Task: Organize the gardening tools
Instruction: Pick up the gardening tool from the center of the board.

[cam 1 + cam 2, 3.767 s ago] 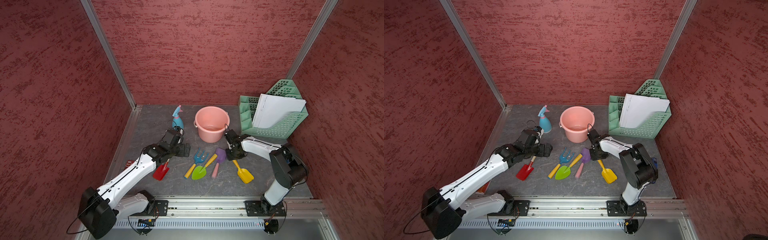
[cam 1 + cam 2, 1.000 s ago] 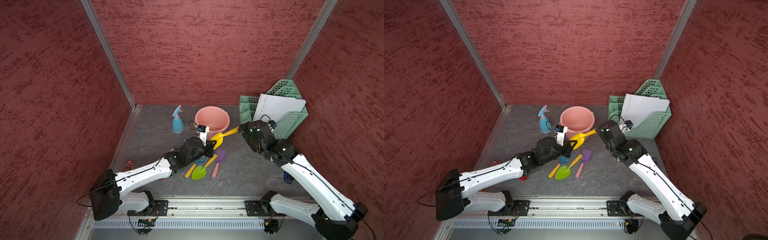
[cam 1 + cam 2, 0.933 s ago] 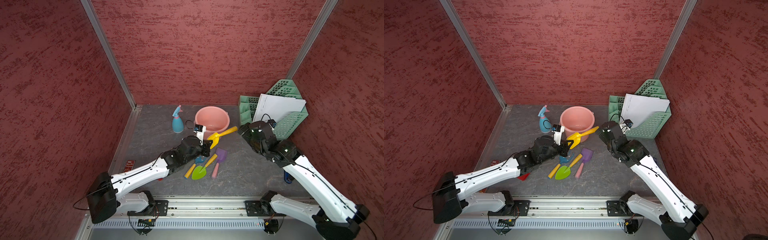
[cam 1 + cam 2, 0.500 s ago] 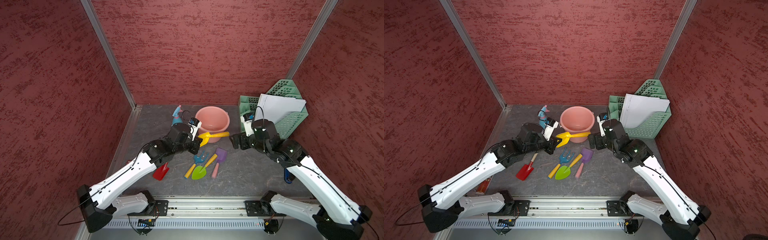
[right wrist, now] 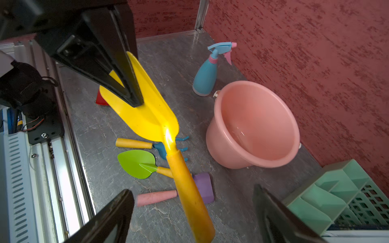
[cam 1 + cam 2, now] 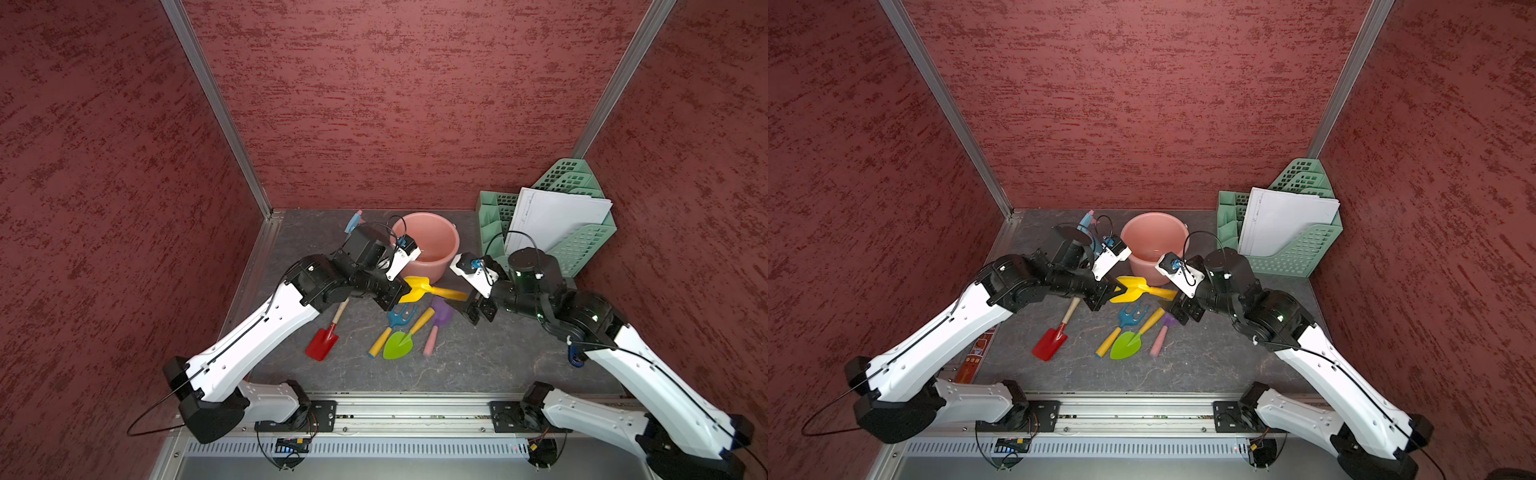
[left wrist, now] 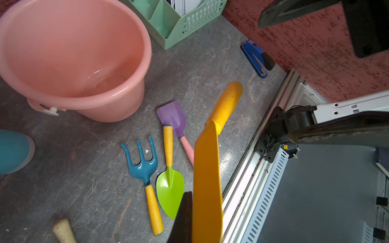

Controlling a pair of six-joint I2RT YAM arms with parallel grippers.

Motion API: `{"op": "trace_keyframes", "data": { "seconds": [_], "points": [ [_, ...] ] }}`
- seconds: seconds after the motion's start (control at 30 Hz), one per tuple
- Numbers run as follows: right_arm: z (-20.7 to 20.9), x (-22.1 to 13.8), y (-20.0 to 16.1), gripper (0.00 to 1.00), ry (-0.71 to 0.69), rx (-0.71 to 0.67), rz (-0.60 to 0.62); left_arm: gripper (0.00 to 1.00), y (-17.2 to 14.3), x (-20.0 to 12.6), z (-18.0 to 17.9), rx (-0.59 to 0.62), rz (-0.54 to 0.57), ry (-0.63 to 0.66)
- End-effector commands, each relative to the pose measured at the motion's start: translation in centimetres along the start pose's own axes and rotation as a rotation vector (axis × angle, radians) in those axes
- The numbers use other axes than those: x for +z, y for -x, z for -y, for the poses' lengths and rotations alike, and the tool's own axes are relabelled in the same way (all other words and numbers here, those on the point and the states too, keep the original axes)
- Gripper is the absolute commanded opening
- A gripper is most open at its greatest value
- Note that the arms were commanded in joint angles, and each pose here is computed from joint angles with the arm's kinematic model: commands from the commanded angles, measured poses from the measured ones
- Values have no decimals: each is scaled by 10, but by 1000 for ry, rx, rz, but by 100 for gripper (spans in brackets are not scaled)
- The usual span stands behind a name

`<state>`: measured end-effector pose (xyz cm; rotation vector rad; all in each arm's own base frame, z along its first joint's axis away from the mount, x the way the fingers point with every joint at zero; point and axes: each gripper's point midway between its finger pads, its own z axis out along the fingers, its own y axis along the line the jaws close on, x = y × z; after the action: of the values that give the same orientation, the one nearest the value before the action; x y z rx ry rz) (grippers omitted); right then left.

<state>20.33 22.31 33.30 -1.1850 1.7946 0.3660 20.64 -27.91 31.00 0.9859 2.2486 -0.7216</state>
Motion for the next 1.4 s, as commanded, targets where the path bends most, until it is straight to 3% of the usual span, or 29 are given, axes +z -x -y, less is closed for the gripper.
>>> {"op": "trace_keyframes", "data": {
  "seconds": [0.0, 0.2, 0.57, 0.77, 0.97, 1.03, 1.07, 1.13, 1.2, 1.27, 1.37],
  "points": [
    [-11, 15, -1, 91, 35, -99, -5, 0, 13, -14, 15, 37, 34, -72],
    [-6, 34, -5, 85, -28, -159, -30, 0, 21, -22, 27, 45, 43, -126],
    [-3, 39, -1, 59, -73, -160, -6, 0, 17, -19, 21, 49, 24, -95],
    [-8, 40, -11, 37, -52, -159, -42, 0, 21, -21, 20, 50, 43, -98],
    [-8, 41, -14, 1, -58, -151, -47, 0, 21, -19, 18, 44, 43, -98],
    [-8, 41, -13, 0, -62, -142, -42, 0, 22, -20, 17, 39, 50, -94],
    [-8, 42, -12, 0, -65, -137, -38, 11, 23, -21, 15, 34, 56, -89],
    [-4, 45, -12, 0, -86, -120, -34, 57, 23, -21, 11, 24, 65, -69],
    [1, 50, -11, 0, -119, -100, -24, 90, 23, -24, 1, 4, 83, -29],
    [5, 56, -8, 0, -143, -73, -1, 100, 22, -28, -10, -25, 107, 10],
    [14, 67, 3, 0, -192, -12, 62, 100, 19, -39, -32, -87, 178, 87]
  ]
}}
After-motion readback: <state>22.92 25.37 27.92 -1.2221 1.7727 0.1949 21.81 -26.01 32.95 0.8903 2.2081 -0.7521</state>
